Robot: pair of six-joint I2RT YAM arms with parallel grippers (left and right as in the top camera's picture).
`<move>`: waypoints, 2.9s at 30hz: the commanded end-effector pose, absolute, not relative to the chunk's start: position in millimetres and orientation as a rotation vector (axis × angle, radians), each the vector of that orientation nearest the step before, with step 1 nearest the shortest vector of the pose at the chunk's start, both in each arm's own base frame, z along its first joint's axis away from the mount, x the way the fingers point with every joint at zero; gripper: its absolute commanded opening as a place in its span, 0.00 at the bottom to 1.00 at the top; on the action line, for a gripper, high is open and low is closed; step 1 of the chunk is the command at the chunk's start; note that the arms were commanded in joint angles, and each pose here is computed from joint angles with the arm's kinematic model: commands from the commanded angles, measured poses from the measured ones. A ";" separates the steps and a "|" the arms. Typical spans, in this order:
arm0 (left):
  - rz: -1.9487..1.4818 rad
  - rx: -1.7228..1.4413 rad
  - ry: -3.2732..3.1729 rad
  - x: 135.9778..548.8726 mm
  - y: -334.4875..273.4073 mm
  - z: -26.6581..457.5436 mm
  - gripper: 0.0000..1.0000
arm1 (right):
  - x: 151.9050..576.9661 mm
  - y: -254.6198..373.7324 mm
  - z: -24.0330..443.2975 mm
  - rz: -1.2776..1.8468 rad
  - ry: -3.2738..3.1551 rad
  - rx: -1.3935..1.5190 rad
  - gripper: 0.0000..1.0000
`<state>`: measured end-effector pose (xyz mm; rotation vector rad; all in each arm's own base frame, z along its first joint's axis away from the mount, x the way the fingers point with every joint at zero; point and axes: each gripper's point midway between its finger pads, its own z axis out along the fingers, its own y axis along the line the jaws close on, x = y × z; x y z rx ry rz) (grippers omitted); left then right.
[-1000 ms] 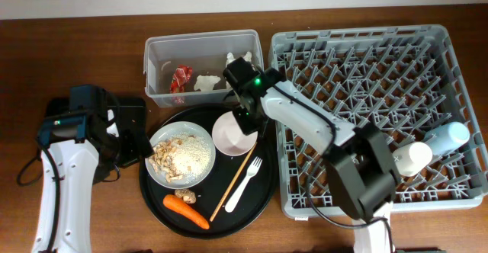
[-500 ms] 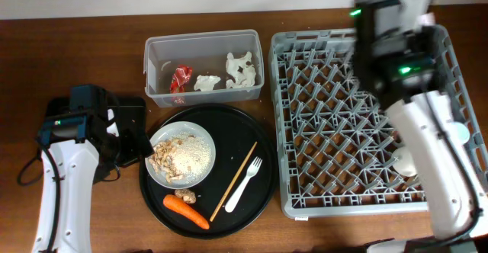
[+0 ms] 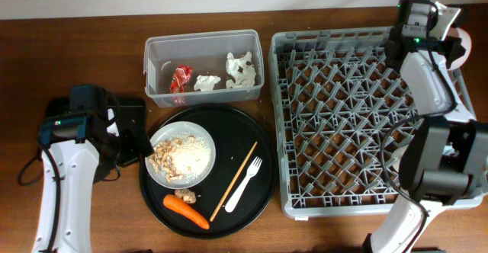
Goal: Sort waste into correct bins and load items into the dishwasher rack
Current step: 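Grasp the pink bowl with the right gripper and place it in the rack, then grasp the rim of the white plate with the left gripper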
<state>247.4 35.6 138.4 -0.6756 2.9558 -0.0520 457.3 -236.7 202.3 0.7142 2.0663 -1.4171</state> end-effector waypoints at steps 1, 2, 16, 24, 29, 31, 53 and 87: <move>-0.077 -0.700 2.942 246.3 34.0 140.7 0.99 | 458.8 -242.2 192.5 -1.452 2.087 0.696 0.04; -0.096 -0.697 2.940 247.3 32.0 140.8 0.99 | 461.1 -240.9 188.8 -1.431 2.103 0.685 0.04; -0.110 -0.694 2.932 249.7 30.8 141.2 0.99 | 468.7 -197.7 169.8 -1.421 2.184 0.536 0.04; -0.110 -0.693 2.929 250.4 30.9 141.3 0.99 | 464.5 -168.6 157.2 -1.394 2.253 0.476 0.04; -0.110 -0.693 2.928 250.5 31.0 141.3 0.99 | 458.2 -163.4 148.9 -1.380 2.307 0.457 0.04; -0.110 -0.693 2.928 250.5 31.0 141.3 0.99 | 453.3 -161.2 145.2 -1.382 2.337 0.445 0.04; -0.111 -0.684 2.904 256.7 32.0 142.3 0.99 | 386.8 -34.3 205.6 -0.328 2.658 0.407 0.45; -0.423 -0.139 3.013 321.9 -189.2 27.8 0.99 | 245.6 22.2 186.3 0.281 3.059 0.225 0.43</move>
